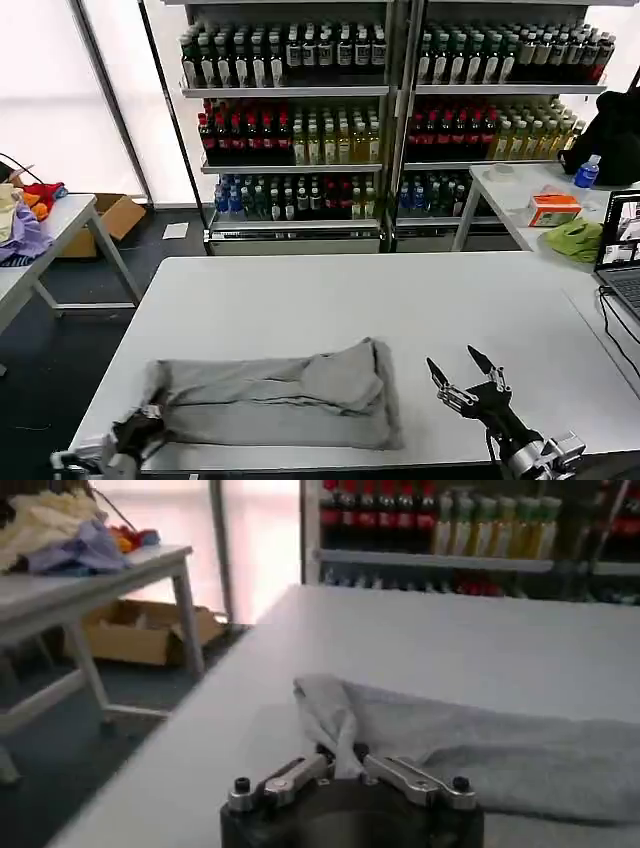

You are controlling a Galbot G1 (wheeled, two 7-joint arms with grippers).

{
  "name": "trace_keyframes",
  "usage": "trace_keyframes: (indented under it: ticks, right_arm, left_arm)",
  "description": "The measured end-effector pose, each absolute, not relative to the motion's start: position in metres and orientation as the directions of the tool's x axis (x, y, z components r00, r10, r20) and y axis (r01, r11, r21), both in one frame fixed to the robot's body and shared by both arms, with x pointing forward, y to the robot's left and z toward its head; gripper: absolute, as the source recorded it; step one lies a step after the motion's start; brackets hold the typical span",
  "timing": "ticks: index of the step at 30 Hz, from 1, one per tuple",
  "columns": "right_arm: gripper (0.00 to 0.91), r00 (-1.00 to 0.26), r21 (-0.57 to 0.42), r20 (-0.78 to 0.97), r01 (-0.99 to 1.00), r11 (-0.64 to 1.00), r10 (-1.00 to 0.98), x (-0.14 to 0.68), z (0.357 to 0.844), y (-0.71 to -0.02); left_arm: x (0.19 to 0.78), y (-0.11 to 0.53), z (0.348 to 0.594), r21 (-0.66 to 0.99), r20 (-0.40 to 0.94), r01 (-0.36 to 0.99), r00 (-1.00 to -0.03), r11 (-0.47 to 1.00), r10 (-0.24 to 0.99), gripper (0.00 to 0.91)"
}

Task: Fold and organize the clothes.

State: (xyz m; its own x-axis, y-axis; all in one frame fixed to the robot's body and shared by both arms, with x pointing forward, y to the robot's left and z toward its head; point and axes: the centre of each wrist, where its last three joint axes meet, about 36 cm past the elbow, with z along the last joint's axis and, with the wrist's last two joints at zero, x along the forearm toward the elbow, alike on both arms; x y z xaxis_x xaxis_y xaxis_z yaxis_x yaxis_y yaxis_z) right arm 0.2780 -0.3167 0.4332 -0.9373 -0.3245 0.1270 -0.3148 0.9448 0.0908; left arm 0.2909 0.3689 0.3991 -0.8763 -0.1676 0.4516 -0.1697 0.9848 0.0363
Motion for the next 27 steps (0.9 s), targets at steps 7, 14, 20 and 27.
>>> trace_keyframes:
  ticks: [7, 14, 20, 27]
  right_arm:
    - [0.907, -0.939, 0.100, 0.121, -0.310, 0.945, -0.321, 0.277, 0.435, -0.314]
    - [0.907, -0.941, 0.100, 0.123, -0.304, 0.947, -0.315, 0.274, 0.438, -0.313]
    - [0.907, -0.943, 0.095, 0.127, -0.296, 0.951, -0.306, 0.270, 0.438, -0.314]
    - [0.907, -0.945, 0.090, 0.141, -0.284, 0.955, -0.294, 0.265, 0.436, -0.316]
  left_arm:
    - [0.309, 0.437, 0.447, 0.106, 0.399, -0.175, -0.894, 0.979, -0.203, 0.010]
    - [0.319, 0.400, 0.488, 0.009, 0.321, -0.058, -0.945, 0.998, -0.058, 0.010]
    - [0.316, 0.329, 0.486, -0.127, 0.303, 0.106, -0.943, 0.986, 0.141, 0.010]
    - [0.310, 0.258, 0.456, -0.254, 0.319, 0.240, -0.894, 0.937, 0.315, 0.010]
